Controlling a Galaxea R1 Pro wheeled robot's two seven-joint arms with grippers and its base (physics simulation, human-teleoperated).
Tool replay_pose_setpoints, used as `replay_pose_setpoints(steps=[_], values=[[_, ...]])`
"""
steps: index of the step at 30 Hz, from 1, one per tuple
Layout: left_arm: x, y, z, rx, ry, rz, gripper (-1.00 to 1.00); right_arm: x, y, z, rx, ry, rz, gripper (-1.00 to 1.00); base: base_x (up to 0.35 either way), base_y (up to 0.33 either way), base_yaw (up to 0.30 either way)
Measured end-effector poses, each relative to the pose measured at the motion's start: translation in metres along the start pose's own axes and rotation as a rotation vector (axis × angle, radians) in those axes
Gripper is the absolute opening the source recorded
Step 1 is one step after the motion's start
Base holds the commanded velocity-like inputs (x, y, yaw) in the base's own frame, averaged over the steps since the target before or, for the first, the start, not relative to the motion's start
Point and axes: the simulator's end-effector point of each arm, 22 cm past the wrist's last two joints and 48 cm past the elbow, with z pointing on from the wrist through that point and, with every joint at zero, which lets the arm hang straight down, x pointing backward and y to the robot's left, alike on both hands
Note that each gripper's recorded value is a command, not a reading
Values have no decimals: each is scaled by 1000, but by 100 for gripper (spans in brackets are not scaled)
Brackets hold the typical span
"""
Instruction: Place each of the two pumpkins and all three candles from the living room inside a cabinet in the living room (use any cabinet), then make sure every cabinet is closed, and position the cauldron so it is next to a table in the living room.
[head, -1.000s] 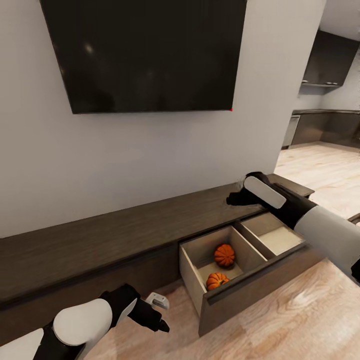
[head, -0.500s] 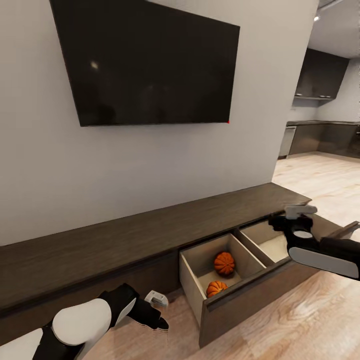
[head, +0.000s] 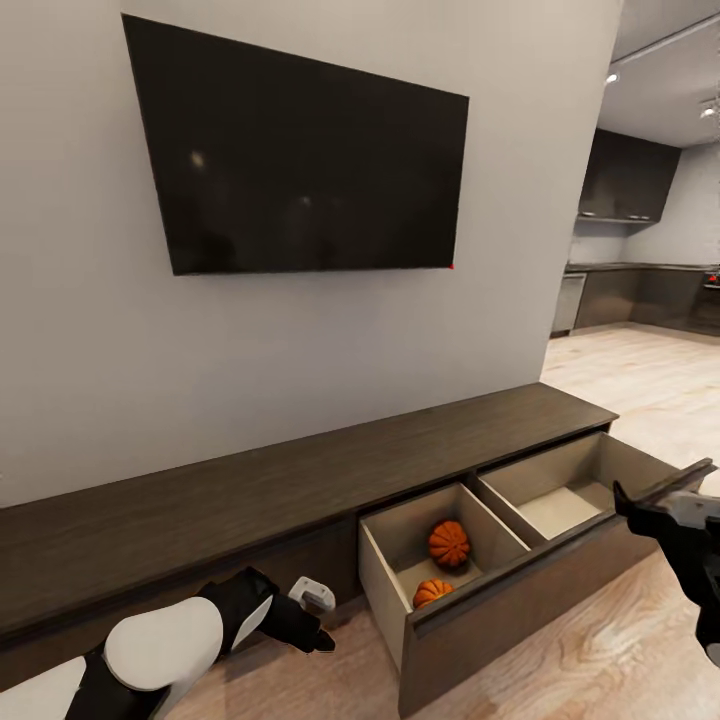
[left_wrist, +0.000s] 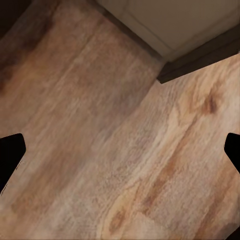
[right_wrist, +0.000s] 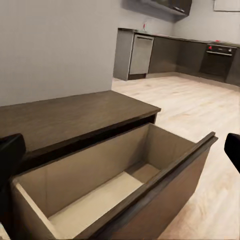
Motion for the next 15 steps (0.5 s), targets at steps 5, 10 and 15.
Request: replay_pose_setpoints(steps=[5, 10, 15], values=[[-8, 1, -2, -6, -31, 17, 100, 28, 24, -8, -42, -1, 25, 100, 0, 0, 0], [-4, 21, -7, -45, -38, 12, 100, 125, 61, -38, -55, 137, -69, 100, 0, 0, 0], [6, 56, -15, -128, -30, -6, 100, 194, 72, -76, -55, 256, -110, 100, 0, 0, 0]])
